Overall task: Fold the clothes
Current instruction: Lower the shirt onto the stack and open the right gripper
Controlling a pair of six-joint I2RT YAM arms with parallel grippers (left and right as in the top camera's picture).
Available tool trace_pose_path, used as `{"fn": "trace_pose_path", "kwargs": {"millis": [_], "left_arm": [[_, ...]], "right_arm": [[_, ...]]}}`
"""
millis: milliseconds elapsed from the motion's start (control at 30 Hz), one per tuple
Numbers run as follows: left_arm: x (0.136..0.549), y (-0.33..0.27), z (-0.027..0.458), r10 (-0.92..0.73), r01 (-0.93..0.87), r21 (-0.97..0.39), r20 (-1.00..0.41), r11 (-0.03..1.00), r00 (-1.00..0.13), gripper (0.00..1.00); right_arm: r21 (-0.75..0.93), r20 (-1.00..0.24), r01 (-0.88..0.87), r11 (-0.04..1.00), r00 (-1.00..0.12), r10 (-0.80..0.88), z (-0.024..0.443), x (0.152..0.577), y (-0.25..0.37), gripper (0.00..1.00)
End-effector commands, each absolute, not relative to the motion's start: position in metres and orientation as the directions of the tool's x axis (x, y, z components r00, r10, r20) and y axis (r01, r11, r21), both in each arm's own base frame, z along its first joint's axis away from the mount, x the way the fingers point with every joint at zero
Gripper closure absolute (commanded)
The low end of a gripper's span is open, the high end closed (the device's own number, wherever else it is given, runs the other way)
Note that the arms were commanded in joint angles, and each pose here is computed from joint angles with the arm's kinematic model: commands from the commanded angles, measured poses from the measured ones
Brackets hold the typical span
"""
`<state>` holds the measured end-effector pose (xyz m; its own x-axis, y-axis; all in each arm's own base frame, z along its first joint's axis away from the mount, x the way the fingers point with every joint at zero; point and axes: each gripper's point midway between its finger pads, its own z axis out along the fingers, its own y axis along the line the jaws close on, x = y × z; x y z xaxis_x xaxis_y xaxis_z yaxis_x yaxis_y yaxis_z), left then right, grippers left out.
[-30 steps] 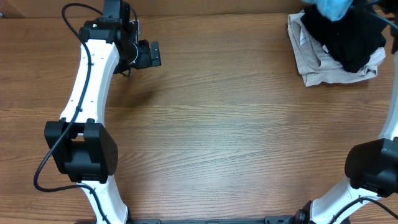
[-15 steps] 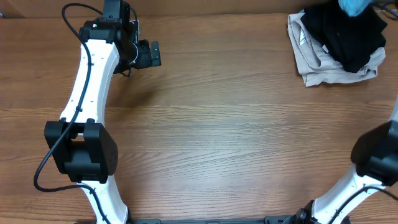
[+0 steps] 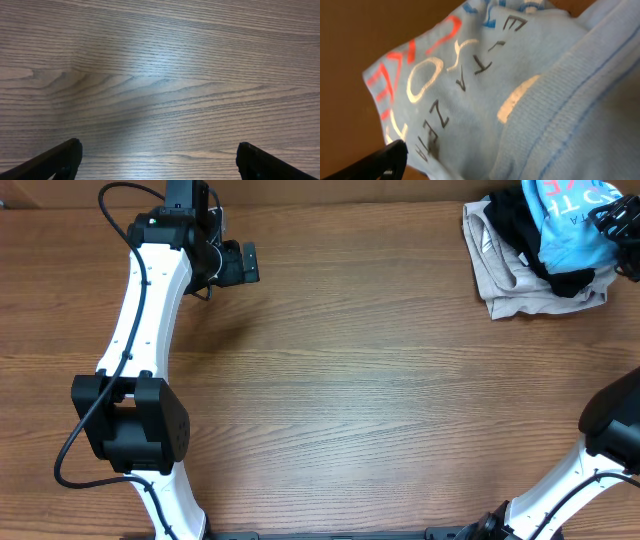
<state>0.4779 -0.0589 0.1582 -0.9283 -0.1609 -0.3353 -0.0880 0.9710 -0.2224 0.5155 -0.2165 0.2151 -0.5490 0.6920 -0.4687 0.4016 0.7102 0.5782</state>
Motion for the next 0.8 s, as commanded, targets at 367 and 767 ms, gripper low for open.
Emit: {"fn": "trace_pose_path", "kwargs": {"millis": [367, 767], "left_arm": [[0.479, -0.056, 0.158, -0.137, -0.068, -0.207, -0.345, 0.976, -0.928, 0.0], [0.481, -0.048, 0.157, -0.139, -0.085, -0.163, -0.356, 0.983, -0.924, 0.0]], "right_arm": [[0.316, -0.55, 0.577, 0.753, -0.535, 0.641, 0.255, 0.457, -0.242, 0.0], [0.246, -0.532, 0.586, 0.772, -0.584, 0.613, 0.251, 0.441, -0.24, 0.17]]}}
